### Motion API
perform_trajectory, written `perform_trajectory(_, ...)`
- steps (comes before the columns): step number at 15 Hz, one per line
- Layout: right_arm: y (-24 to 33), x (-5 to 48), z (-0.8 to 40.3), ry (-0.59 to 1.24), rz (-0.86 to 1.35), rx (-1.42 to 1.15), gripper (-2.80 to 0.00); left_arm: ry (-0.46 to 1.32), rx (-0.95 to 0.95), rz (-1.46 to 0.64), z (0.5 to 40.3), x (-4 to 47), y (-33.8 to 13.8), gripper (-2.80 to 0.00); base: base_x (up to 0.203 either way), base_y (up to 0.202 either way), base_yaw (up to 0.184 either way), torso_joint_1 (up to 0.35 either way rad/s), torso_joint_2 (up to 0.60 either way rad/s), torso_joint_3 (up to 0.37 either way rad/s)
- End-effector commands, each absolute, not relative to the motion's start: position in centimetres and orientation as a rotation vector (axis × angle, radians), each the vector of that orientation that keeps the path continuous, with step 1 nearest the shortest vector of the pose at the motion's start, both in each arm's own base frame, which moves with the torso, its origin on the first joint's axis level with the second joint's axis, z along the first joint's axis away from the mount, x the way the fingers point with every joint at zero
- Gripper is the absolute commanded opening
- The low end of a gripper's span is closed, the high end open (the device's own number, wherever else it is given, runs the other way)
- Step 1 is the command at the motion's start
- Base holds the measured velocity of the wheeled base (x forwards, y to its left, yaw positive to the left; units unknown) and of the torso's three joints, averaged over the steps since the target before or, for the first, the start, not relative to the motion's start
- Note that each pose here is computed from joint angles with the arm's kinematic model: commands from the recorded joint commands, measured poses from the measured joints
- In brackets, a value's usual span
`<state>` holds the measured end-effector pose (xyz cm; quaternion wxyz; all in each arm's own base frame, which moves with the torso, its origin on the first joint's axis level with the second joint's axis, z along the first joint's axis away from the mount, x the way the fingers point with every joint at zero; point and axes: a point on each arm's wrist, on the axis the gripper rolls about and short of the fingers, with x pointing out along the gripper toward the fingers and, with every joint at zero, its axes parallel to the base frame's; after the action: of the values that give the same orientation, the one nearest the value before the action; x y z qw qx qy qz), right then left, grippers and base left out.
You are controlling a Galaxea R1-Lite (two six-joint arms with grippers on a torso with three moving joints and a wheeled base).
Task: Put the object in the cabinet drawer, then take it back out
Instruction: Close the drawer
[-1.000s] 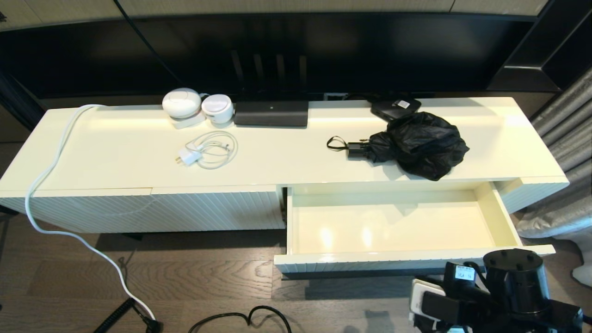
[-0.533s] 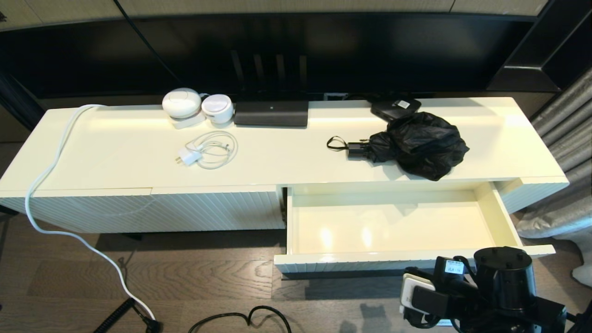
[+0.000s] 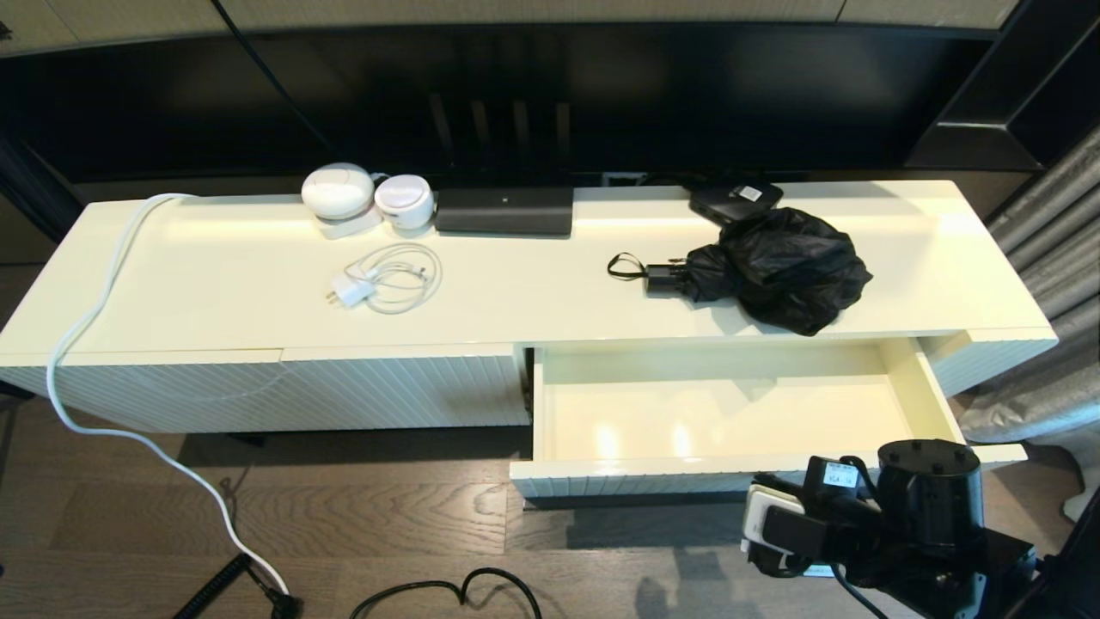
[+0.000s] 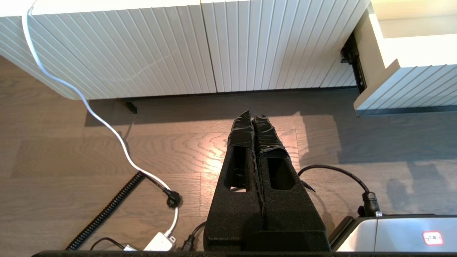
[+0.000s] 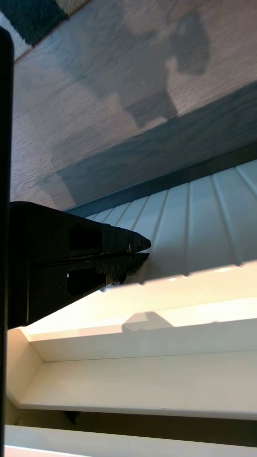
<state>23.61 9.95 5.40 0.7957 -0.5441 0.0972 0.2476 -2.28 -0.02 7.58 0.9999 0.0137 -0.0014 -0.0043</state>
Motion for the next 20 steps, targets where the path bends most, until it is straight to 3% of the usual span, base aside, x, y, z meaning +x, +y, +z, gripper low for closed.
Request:
perform_trajectory(1,9.8,24.1,5.5,0.195,0.528,-1.171,-2.8,0.0,0.028,-0.008,7.5,-2.3,0.0,-2.8,0.0,0.0,0.0,0.0,0.0,0.0)
perform_trajectory(20,8.9,30.4,6.5,0.04,0.475,-1.196,-2.8,0.0,0.028,-0.009,7.5,-2.3,0.0,-2.8,0.0,0.0,0.0,0.0,0.0,0.0)
